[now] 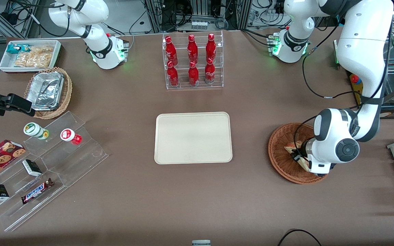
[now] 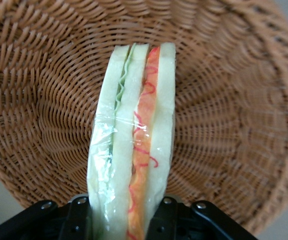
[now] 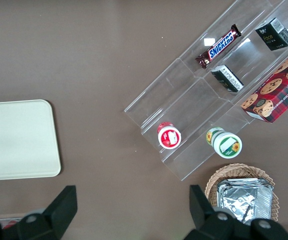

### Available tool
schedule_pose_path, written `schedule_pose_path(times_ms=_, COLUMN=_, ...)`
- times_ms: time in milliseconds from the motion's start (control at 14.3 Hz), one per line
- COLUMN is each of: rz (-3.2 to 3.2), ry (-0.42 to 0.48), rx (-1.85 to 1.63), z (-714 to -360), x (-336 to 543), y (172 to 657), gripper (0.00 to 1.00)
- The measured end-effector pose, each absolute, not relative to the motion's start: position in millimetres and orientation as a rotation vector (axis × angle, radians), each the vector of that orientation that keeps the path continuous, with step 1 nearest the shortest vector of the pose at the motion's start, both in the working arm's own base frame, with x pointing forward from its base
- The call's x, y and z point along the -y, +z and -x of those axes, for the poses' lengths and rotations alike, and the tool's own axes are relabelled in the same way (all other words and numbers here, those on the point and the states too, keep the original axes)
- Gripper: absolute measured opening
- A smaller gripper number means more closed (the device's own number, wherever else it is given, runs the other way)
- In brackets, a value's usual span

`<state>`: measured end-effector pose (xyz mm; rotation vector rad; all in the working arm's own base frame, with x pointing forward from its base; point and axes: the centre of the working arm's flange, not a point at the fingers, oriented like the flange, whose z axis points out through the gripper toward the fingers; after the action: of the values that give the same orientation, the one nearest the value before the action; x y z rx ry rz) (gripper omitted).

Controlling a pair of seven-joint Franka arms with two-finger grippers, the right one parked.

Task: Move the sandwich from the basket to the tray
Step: 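Close the left gripper on the sandwich and lift it from the basket, then carry the held sandwich over to the cream tray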

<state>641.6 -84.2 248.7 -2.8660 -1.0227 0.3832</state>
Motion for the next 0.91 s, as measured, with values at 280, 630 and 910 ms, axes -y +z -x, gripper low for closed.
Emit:
schedule_pose_path(times_ms=280, rz=2.882, ry=0.358, rx=0.918, z=-645, x=171, y=320, gripper=0.24)
schedule_pose_path(times_ms=630, rz=2.969, ry=0.266, rx=0.669, z=-599, x=344, y=352, gripper=0.25)
schedule_pose_path(times_ms=910, rz=3.022, ry=0.258, rx=0.414, z=-556, x=462, y=317, gripper=0.25)
